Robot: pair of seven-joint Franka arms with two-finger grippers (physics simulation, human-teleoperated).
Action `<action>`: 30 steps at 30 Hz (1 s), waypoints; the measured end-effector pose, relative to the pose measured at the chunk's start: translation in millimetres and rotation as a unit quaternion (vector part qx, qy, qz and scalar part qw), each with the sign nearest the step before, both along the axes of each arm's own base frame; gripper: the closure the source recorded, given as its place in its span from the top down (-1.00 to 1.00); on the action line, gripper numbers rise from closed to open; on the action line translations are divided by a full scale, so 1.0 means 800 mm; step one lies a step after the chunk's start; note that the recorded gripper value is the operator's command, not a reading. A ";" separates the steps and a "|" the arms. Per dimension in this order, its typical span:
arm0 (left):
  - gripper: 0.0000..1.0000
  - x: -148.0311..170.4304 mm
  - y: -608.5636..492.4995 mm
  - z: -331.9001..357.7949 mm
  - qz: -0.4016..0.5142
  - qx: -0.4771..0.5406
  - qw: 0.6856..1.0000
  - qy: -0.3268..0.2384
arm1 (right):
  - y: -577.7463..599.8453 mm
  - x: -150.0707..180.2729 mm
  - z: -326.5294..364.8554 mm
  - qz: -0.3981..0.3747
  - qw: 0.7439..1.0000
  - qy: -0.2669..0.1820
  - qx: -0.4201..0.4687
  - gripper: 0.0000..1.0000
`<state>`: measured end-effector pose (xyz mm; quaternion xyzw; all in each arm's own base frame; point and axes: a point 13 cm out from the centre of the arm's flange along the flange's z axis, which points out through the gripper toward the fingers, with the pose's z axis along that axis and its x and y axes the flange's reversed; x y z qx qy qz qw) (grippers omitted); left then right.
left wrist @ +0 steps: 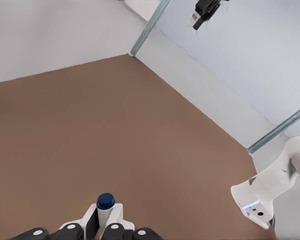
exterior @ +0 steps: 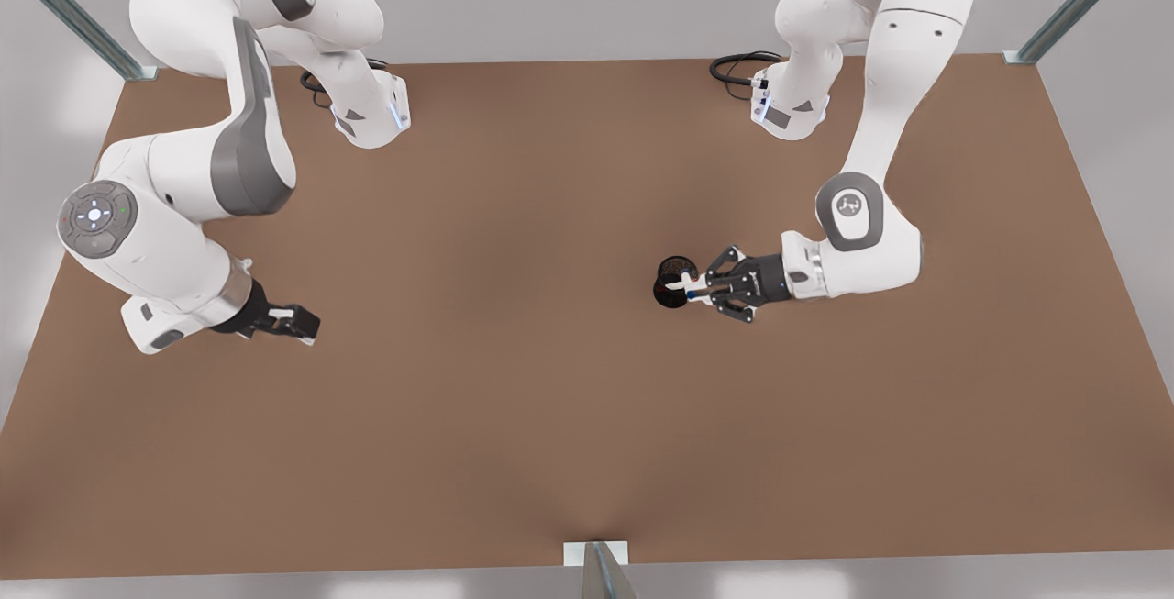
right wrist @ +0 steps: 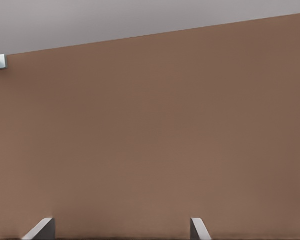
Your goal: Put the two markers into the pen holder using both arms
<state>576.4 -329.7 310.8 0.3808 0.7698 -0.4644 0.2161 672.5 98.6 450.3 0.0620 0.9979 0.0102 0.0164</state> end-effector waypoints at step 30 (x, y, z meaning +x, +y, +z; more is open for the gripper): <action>-0.57 -0.105 -0.009 -0.096 -0.139 0.021 0.966 -0.219 | -0.005 -0.013 -0.004 0.070 0.997 0.019 -0.024 1.00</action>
